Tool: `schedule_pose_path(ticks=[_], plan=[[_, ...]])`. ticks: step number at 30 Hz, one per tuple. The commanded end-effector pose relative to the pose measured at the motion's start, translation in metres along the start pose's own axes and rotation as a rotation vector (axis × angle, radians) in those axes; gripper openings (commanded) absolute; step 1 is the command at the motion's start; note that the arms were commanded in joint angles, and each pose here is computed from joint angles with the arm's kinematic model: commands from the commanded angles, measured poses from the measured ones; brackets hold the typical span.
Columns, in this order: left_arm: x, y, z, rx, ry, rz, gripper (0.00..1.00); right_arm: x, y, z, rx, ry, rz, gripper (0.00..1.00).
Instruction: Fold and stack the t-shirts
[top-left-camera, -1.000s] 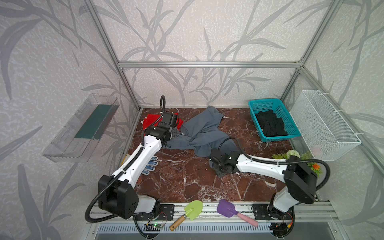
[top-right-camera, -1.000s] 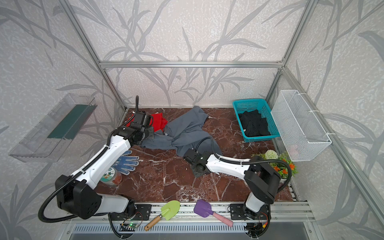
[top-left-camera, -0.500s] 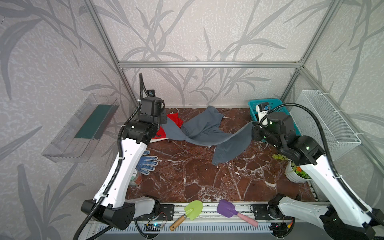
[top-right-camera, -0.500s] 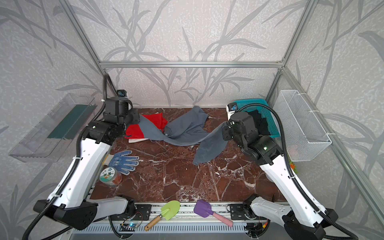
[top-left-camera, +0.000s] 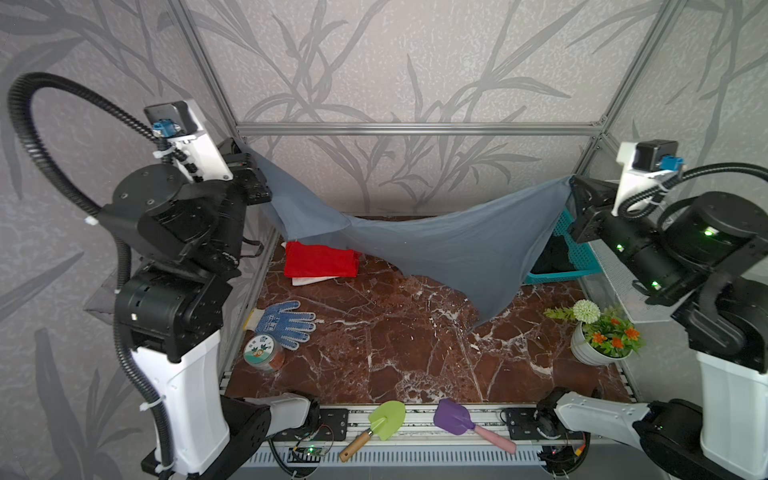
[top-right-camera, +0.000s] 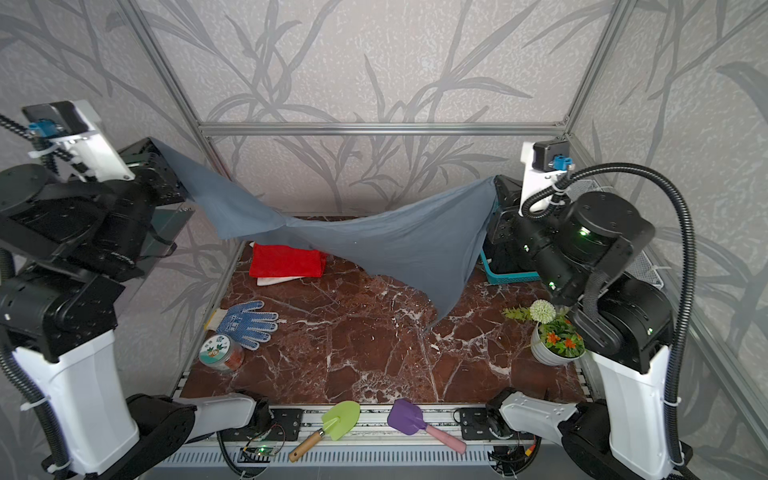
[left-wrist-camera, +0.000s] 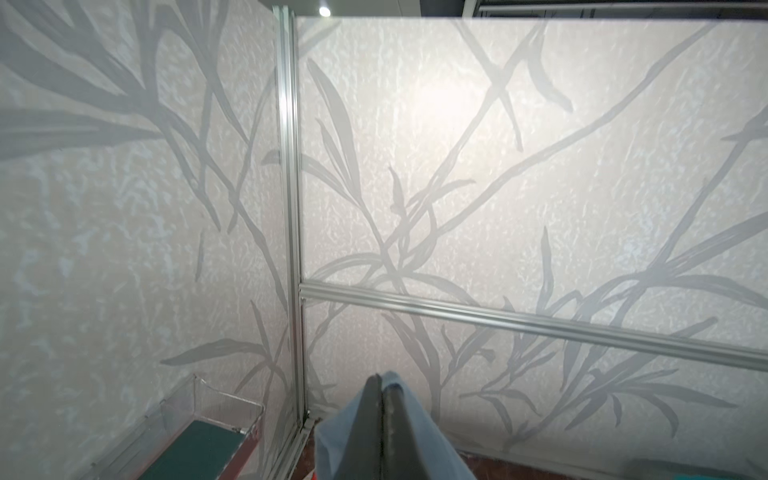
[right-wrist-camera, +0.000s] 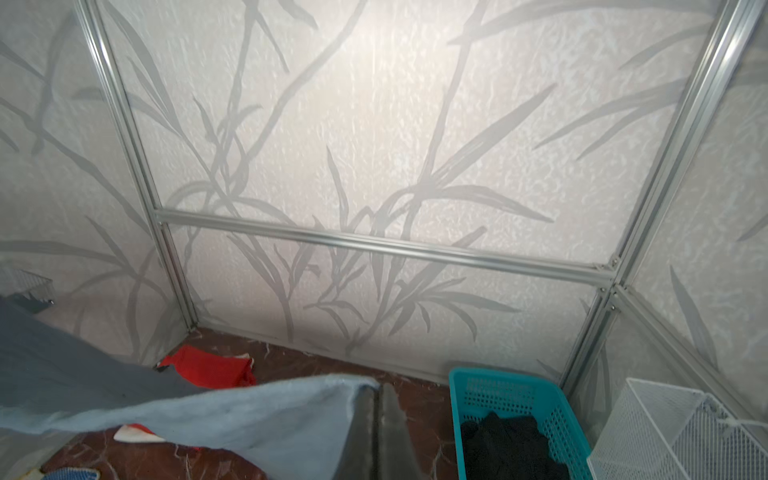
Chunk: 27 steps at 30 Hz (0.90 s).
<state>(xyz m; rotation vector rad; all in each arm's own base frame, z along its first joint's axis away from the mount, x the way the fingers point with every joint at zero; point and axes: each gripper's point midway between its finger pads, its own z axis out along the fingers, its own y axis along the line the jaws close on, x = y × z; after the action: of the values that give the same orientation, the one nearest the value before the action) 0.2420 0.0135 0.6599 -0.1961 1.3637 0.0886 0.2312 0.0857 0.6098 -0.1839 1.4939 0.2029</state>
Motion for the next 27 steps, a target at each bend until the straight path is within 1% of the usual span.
schedule_pose_path(ticks=[1,3,7,12,16,19,21,24,27], plan=[[-0.040,0.013,-0.030,0.002,-0.126,-0.013,0.00,-0.035,-0.003,-0.029,-0.043,-0.121,0.011,0.00],[-0.057,0.021,-0.048,0.003,-0.184,-0.036,0.00,-0.050,-0.006,-0.046,-0.061,-0.180,0.030,0.00],[-0.079,0.035,-0.081,0.010,-0.263,-0.072,0.00,-0.069,-0.010,-0.074,-0.090,-0.255,0.055,0.00],[-0.101,0.045,-0.112,0.034,-0.349,-0.118,0.00,-0.079,-0.012,-0.089,-0.110,-0.284,0.066,0.00],[-0.116,0.051,-0.126,0.048,-0.407,-0.147,0.00,-0.096,-0.015,-0.099,-0.113,-0.337,0.075,0.00],[-0.123,0.054,-0.129,0.050,-0.428,-0.155,0.00,-0.106,-0.016,-0.103,-0.119,-0.365,0.089,0.00],[-0.121,0.055,-0.125,0.037,-0.417,-0.141,0.00,-0.105,-0.015,-0.099,-0.115,-0.355,0.090,0.00],[-0.112,0.053,-0.112,0.013,-0.376,-0.104,0.00,-0.090,-0.015,-0.082,-0.080,-0.296,0.074,0.00],[-0.091,0.045,-0.085,-0.032,-0.293,-0.014,0.00,-0.065,-0.015,-0.061,-0.039,-0.227,0.051,0.00]])
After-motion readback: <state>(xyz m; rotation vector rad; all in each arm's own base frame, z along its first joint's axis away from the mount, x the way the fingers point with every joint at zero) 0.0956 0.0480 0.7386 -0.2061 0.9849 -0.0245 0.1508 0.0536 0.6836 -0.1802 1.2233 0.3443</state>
